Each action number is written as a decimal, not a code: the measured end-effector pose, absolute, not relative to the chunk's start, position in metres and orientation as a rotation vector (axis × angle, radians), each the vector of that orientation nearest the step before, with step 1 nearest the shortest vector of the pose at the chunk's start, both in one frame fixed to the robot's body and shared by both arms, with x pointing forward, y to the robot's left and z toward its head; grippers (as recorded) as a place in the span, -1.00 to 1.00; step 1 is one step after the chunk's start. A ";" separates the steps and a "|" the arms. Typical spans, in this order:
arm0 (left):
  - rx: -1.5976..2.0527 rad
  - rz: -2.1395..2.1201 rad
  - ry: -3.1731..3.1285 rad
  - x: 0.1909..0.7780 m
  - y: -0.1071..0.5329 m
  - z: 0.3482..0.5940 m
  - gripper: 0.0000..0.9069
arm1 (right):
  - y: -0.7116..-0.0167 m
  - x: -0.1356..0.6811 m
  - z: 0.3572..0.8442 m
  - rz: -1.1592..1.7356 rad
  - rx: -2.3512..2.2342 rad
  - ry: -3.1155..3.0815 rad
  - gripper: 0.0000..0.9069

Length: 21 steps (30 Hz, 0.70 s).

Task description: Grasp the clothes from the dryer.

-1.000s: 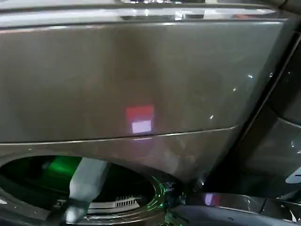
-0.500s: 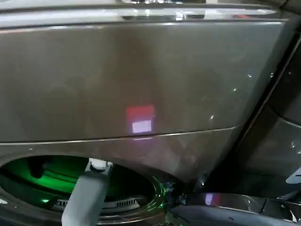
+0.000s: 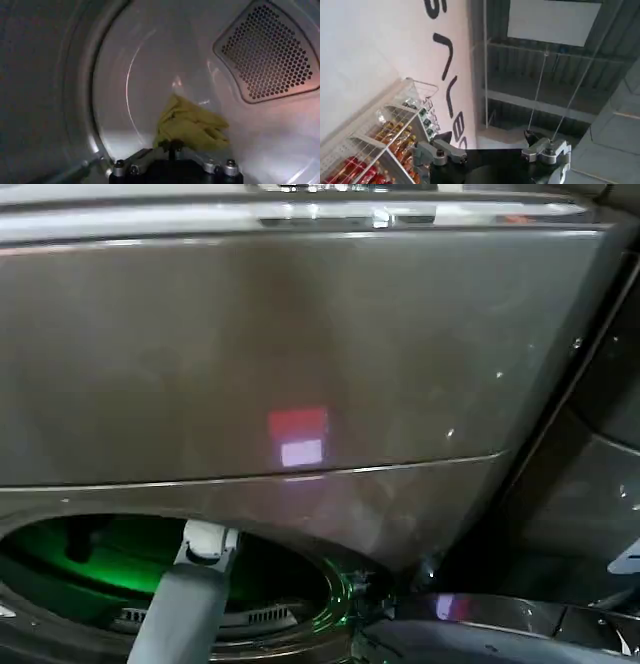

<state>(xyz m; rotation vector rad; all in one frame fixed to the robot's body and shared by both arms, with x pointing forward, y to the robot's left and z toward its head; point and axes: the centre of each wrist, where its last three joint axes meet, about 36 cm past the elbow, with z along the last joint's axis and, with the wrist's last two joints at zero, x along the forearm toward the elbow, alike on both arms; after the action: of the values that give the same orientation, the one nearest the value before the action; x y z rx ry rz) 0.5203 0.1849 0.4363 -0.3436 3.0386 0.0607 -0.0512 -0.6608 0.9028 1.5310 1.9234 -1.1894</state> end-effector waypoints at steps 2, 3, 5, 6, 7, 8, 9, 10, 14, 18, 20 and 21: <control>-0.344 0.061 3.034 0.520 0.185 0.437 -1.00 | -0.661 -0.052 0.903 -1.191 1.529 1.924 1.00; -0.344 0.059 3.032 0.520 0.185 0.438 -1.00 | -0.660 -0.052 0.903 -1.192 1.528 1.924 1.00; -0.343 0.055 3.026 0.520 0.184 0.440 -1.00 | -0.660 -0.052 0.903 -1.193 1.525 1.925 1.00; -0.342 0.053 3.024 0.520 0.184 0.441 -1.00 | -0.659 -0.051 0.903 -1.193 1.524 1.925 1.00; -0.342 0.052 3.022 0.520 0.184 0.442 -1.00 | -0.659 -0.051 0.903 -1.193 1.523 1.926 1.00; -0.345 0.051 3.021 0.520 0.185 0.442 -1.00 | -0.658 -0.051 0.903 -1.193 1.523 1.926 1.00; -0.347 0.051 3.021 0.520 0.185 0.442 -1.00 | -0.658 -0.050 0.904 -1.193 1.523 1.927 1.00; -0.347 0.050 3.020 0.520 0.185 0.442 -1.00 | -0.658 -0.050 0.904 -1.193 1.523 1.927 1.00; -0.346 0.047 3.018 0.518 0.184 0.443 -1.00 | -0.657 -0.050 0.906 -1.190 1.525 1.925 1.00; -0.345 0.044 3.013 0.518 0.184 0.444 -1.00 | -0.656 -0.051 0.906 -1.191 1.526 1.925 1.00; -0.344 0.044 3.012 0.518 0.184 0.444 -1.00 | -0.655 -0.052 0.907 -1.191 1.528 1.923 1.00; -0.344 0.043 3.011 0.518 0.184 0.445 -1.00 | -0.655 -0.052 0.907 -1.191 1.529 1.922 1.00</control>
<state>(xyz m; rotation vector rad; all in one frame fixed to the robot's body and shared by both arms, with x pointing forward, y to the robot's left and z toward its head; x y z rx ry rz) 0.5181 0.1837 0.4448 -0.3440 3.0112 0.0434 -0.0520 -0.6552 0.9066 1.5292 1.9225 -1.1910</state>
